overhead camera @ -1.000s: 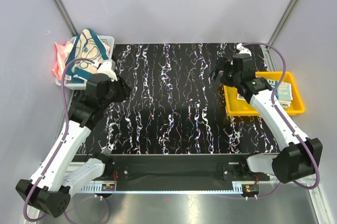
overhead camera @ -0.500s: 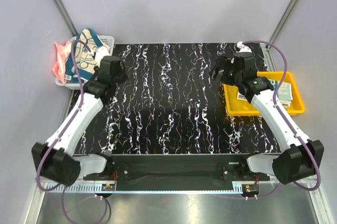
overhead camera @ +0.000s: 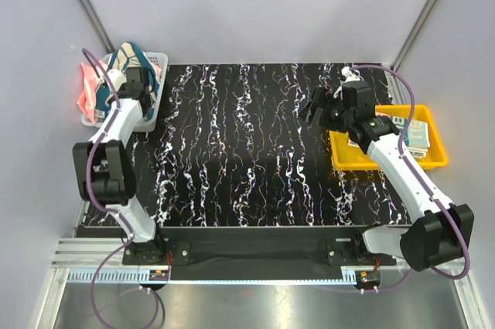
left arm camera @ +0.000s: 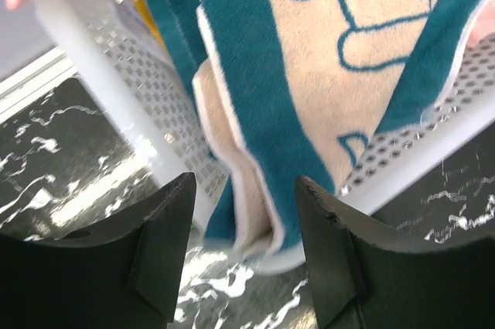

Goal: Fold and stack the towels
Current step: Grab crumpled towel

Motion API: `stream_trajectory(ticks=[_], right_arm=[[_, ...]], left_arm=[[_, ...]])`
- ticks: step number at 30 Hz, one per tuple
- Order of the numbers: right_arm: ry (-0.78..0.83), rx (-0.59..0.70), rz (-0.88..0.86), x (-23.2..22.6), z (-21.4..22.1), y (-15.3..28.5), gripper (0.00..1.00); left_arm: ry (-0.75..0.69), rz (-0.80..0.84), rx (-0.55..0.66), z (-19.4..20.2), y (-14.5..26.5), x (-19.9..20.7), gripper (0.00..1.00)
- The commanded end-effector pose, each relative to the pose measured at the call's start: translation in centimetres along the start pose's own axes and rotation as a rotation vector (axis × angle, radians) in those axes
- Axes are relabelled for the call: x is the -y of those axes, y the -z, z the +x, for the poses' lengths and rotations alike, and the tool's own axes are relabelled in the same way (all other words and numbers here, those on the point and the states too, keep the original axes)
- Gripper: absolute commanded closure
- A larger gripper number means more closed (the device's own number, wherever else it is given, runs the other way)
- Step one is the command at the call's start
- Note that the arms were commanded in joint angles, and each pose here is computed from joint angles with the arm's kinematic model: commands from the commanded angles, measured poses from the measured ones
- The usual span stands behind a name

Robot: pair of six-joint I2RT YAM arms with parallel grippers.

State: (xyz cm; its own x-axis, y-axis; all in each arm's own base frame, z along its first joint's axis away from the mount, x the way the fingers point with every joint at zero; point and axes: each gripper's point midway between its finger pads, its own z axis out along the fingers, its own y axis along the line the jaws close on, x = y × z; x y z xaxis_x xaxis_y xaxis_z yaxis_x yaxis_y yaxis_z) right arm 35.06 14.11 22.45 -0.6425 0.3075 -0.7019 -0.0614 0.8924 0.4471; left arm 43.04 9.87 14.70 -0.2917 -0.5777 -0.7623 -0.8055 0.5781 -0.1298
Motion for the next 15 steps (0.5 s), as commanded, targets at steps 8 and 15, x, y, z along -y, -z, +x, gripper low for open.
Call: stream_trajectory(ticks=[8, 15], right_arm=[[0.000, 0.047, -0.094, -1.9, -1.2, 0.7, 0.00], [0.004, 0.047, -0.084, -1.8, -1.2, 0.6, 0.00]], left_arm=[[0.061, 0.167, -0.005, -1.4, -0.7, 4.5, 0.40], [0.028, 0.167, -0.063, 0.3, -1.4, 4.7, 0.40]])
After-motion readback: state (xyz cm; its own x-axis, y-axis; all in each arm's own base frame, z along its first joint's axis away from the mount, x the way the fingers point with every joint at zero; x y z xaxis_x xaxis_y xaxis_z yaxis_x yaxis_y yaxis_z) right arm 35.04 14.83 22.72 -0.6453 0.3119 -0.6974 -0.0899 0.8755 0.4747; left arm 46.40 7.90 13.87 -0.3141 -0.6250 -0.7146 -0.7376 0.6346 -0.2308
